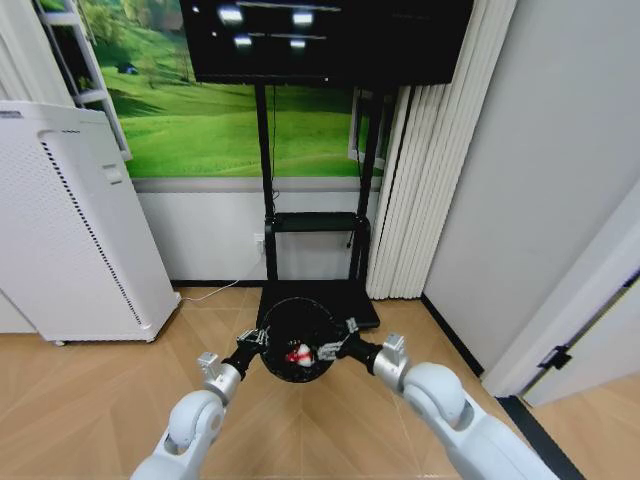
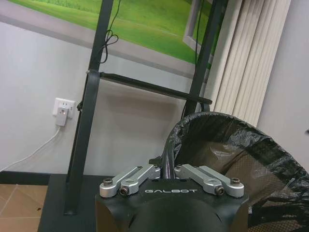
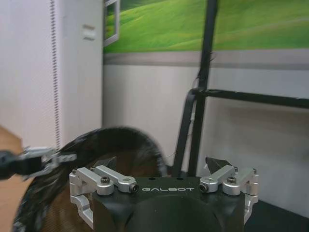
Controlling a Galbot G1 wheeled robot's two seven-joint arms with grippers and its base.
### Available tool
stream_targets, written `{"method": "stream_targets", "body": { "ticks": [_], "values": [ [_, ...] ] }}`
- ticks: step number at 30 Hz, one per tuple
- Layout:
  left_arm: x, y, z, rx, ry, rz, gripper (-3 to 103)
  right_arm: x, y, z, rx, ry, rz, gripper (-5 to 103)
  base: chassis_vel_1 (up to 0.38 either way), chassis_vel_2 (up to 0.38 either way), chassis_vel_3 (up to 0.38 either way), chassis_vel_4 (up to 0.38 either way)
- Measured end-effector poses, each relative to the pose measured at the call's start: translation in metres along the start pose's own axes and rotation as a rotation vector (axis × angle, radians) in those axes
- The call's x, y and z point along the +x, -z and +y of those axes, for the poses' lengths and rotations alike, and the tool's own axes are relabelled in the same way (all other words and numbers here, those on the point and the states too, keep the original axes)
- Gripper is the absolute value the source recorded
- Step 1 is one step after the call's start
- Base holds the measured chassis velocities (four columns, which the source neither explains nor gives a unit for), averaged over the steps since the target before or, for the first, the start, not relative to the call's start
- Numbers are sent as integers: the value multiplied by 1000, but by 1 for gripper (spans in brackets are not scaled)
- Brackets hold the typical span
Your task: Pick up the trash bin and place the garbage on the floor into it.
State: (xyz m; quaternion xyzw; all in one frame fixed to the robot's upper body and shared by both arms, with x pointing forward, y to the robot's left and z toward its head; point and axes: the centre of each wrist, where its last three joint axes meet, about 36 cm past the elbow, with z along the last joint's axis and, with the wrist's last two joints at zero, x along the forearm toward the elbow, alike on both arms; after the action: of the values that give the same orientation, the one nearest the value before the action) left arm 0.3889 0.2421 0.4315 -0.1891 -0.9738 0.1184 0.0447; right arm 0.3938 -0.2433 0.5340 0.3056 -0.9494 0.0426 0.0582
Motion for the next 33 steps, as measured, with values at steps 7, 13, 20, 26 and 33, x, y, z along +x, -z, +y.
{"method": "stream_targets", "body": {
  "ticks": [7, 13, 20, 26, 33],
  "values": [
    [3, 3, 3, 0, 17, -14, 7, 29, 7, -30, -97, -282, -55, 100, 0, 0, 0, 0],
    [15, 10, 10, -15, 50, -29, 7, 25, -27, -53, -191, -602, -39, 100, 0, 0, 0, 0],
    [28, 20, 18, -26, 80, -49, 7, 24, -86, -48, -236, -792, 2, 100, 0, 0, 0, 0],
    [31, 27, 22, -28, 89, -65, 7, 36, -95, -31, -249, -812, 7, 100, 0, 0, 0, 0],
    [30, 27, 20, -26, 84, -66, 7, 38, -87, -25, -244, -791, -11, 100, 0, 0, 0, 0]
  ]
}}
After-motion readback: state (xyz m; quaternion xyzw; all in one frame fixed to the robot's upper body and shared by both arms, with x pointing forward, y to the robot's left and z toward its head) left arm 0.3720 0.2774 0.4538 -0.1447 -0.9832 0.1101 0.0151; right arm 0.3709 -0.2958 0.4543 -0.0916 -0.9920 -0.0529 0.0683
